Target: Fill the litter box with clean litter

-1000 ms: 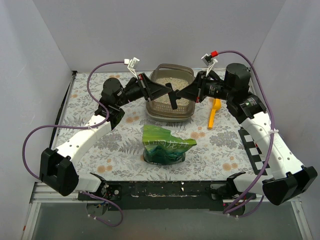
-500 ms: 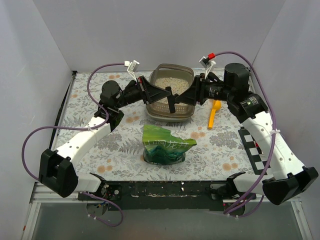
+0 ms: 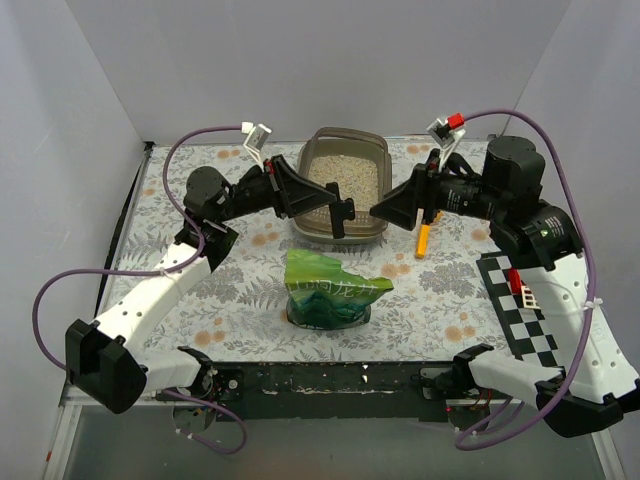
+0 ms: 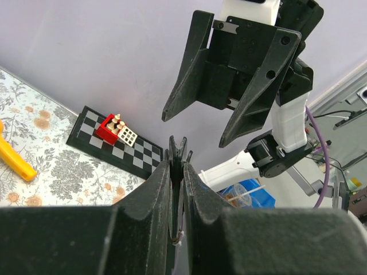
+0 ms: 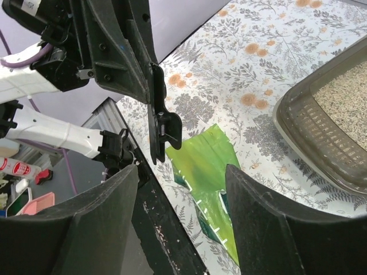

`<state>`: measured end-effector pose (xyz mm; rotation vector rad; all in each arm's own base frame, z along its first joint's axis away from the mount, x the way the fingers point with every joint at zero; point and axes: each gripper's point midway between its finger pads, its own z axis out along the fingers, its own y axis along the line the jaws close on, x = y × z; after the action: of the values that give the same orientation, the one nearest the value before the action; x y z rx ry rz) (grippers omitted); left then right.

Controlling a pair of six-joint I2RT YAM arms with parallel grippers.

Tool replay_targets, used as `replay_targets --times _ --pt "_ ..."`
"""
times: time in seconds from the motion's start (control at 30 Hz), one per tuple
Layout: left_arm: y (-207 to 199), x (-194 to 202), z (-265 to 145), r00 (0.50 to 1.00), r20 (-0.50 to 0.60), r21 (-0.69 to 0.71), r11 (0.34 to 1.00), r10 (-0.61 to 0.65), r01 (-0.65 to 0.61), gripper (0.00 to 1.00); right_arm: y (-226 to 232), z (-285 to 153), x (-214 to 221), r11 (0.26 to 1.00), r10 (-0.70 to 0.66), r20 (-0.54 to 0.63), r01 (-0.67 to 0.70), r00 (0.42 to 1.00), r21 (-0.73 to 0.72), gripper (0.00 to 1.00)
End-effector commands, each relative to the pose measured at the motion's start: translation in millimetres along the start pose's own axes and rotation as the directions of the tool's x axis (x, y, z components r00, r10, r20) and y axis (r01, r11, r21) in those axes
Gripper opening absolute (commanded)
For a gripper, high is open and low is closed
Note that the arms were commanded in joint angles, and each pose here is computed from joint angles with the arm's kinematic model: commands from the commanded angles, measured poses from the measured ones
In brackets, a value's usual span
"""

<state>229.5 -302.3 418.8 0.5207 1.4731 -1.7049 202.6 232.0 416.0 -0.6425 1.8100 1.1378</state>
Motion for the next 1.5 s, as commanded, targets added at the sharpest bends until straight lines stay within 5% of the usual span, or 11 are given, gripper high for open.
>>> replay_targets --times 0.0,0.13,0.57,1.07,1.27,1.3,1.33,1.47 --pt "-18.9 5.2 -7.6 1.0 -0.024 0.044 0.999 0.009 -0.008 0.0 22.6 -8.3 -5.4 0.995 -0.037 0.035 0.04 0.999 -0.096 0.73" --pt "-24.6 4.9 -9.6 1.0 -0.021 0.061 0.998 0.0 0.001 0.0 29.4 -4.2 -4.4 0.987 -0.015 0.035 0.02 0.999 -0.159 0.81" --pt "-30.6 0.3 -5.9 0.998 -0.008 0.114 0.991 -0.067 0.068 0.0 27.1 21.2 -0.9 0.962 0.066 0.033 -0.055 0.997 -0.267 0.82" --pt "-21.0 3.2 -4.1 0.996 -0.001 0.107 0.99 -0.087 0.087 0.0 39.6 38.8 3.2 0.942 0.079 0.035 -0.064 0.996 -0.331 0.7" --pt "-19.4 2.4 -3.3 0.997 0.001 0.101 0.992 -0.081 0.081 0.0 41.5 45.1 6.3 0.938 0.085 0.017 -0.074 0.996 -0.339 0.47" --pt "-19.8 1.8 -3.1 0.997 0.002 0.101 0.992 -0.078 0.078 0.0 42.6 44.4 5.5 0.938 0.082 0.02 -0.07 0.996 -0.34 0.34" --pt "-20.2 1.3 -2.8 0.997 0.0 0.102 0.992 -0.078 0.078 0.0 39.7 45.2 4.9 0.945 0.082 0.022 -0.071 0.996 -0.32 0.04" --pt "-17.3 4.8 -5.2 0.998 -0.02 0.065 0.996 -0.057 0.059 0.43 31.4 39.6 0.9 0.973 0.049 0.046 -0.037 0.998 -0.23 0.01"
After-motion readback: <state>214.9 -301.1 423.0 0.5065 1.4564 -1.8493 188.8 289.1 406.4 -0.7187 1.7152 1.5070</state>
